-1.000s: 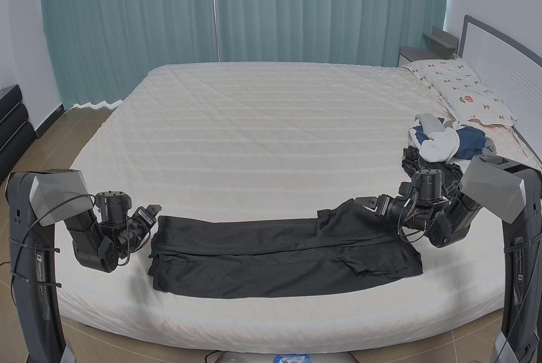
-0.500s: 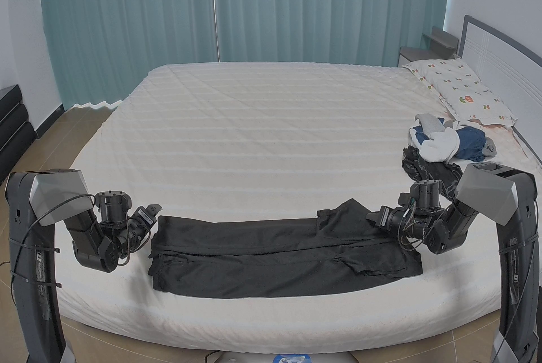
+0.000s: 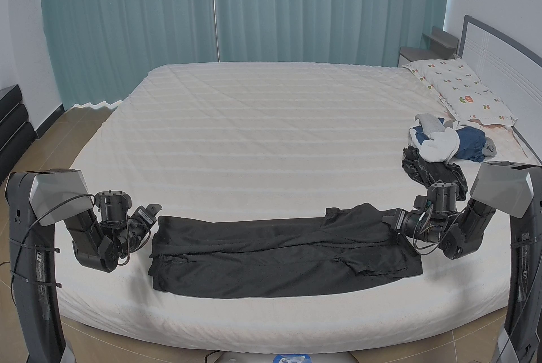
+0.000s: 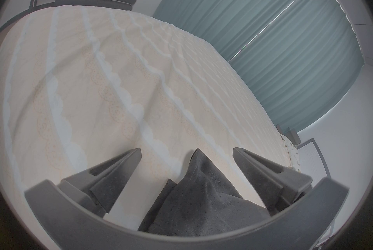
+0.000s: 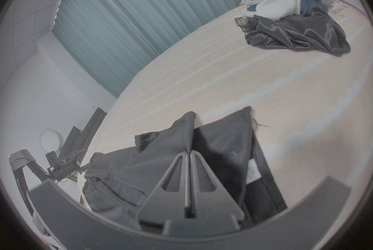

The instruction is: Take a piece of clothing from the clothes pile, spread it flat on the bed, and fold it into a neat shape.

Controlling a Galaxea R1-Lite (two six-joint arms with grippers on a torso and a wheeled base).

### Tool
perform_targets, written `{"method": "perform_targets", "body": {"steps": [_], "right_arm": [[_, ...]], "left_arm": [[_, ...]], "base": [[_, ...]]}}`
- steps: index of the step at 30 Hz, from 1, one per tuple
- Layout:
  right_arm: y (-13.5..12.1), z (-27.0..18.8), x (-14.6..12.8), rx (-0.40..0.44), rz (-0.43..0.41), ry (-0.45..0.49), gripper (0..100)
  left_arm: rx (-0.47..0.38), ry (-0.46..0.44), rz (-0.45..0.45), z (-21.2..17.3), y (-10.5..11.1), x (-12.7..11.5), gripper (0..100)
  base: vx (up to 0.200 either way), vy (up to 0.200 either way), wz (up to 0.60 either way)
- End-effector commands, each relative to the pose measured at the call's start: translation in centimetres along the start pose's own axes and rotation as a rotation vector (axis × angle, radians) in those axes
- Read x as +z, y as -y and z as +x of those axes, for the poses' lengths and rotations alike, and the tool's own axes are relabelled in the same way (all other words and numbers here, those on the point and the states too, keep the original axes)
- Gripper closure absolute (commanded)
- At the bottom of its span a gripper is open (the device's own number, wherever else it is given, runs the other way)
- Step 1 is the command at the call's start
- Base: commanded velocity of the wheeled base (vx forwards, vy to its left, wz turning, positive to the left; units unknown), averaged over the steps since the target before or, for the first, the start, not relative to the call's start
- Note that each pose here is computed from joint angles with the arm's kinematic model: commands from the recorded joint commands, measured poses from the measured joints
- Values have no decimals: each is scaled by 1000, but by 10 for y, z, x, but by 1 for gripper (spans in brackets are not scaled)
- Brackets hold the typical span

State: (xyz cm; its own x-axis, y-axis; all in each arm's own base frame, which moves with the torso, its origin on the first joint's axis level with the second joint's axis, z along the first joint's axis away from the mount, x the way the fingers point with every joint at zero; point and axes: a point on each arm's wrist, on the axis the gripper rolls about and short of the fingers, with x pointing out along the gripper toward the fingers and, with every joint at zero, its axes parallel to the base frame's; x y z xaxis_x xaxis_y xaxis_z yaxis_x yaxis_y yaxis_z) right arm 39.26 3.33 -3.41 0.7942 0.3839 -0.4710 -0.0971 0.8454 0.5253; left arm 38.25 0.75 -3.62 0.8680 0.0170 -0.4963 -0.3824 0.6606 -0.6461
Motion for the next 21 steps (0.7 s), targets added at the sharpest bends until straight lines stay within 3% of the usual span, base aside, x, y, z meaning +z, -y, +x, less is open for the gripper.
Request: {"method": "perform_targets", "body": {"steps": [1, 15, 16, 21], "right_arm": [[0, -13, -5, -5, 4, -2, 100], [2, -28, -30, -9, -57, -43, 100], [2, -29, -31, -10, -67, -46, 0], [-8, -37, -14, 10, -88, 36, 0]], "left_arm": [[1, 0, 0, 0, 0, 0, 0], [1, 0, 0, 0, -1, 0, 0], [1, 0, 2, 0, -1, 0, 0], [-2, 2, 2, 1, 0, 0, 0]], "base": [[0, 0, 0], [0, 0, 0], [0, 0, 0], [0, 0, 0]]}}
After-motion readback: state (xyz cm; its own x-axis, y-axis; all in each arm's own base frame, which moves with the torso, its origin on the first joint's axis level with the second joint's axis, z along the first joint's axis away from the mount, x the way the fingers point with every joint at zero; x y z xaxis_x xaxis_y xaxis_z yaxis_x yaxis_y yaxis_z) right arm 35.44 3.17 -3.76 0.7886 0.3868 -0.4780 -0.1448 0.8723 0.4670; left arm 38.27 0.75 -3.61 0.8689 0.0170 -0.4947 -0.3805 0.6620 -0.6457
